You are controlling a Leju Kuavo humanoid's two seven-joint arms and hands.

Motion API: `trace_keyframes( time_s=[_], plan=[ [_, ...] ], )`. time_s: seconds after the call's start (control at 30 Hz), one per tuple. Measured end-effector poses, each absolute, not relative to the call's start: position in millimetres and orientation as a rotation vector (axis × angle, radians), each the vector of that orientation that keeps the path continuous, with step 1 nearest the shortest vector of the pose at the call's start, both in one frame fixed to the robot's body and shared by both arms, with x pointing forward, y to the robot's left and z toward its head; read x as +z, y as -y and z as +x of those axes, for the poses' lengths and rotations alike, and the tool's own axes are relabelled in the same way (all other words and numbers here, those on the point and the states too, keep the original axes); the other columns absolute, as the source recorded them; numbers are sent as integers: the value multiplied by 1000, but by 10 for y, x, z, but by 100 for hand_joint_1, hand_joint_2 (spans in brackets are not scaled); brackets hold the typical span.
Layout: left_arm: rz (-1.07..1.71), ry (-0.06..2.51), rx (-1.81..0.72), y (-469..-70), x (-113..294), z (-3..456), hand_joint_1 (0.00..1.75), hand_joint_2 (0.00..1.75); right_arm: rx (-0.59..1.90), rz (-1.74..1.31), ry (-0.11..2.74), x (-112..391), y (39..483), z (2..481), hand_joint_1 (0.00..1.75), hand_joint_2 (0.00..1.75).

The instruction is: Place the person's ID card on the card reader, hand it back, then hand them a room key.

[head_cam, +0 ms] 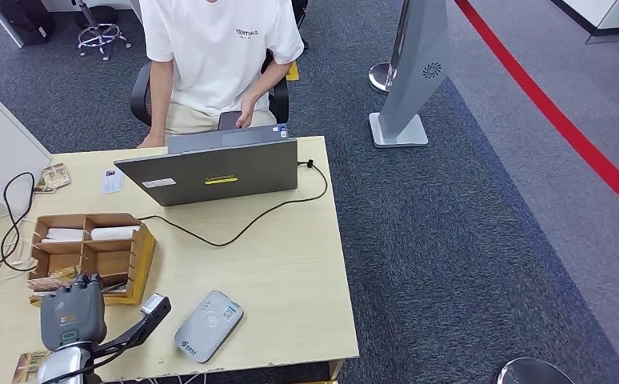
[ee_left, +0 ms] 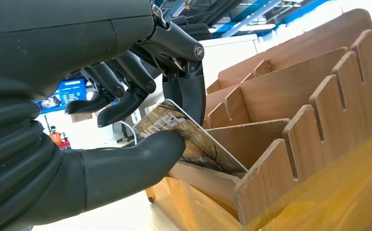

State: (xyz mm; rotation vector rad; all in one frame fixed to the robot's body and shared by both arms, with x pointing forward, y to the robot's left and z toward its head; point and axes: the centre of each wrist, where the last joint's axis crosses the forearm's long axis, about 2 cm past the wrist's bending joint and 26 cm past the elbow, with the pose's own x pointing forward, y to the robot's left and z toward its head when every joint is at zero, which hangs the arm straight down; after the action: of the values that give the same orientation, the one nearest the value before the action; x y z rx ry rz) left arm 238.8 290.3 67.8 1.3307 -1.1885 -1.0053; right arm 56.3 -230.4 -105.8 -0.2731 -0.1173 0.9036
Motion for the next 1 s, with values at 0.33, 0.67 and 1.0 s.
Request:
trace_keyframes(
  time_s=[0.33,0.67,1.0],
  plan=[
    [1240,1202,-1226,-2846,1065,2338,175,175,864,-277,111,-1060,2308,545,0,0],
    [1225,1415,-1383,-3219,1869,2707,175,175,854,-271,108,-1065,2317,520,0,0],
    [1466,1545,-1143,-3192,2833,3355,175,175,899,-262,115,-1063,2316,534,0,0]
  ],
)
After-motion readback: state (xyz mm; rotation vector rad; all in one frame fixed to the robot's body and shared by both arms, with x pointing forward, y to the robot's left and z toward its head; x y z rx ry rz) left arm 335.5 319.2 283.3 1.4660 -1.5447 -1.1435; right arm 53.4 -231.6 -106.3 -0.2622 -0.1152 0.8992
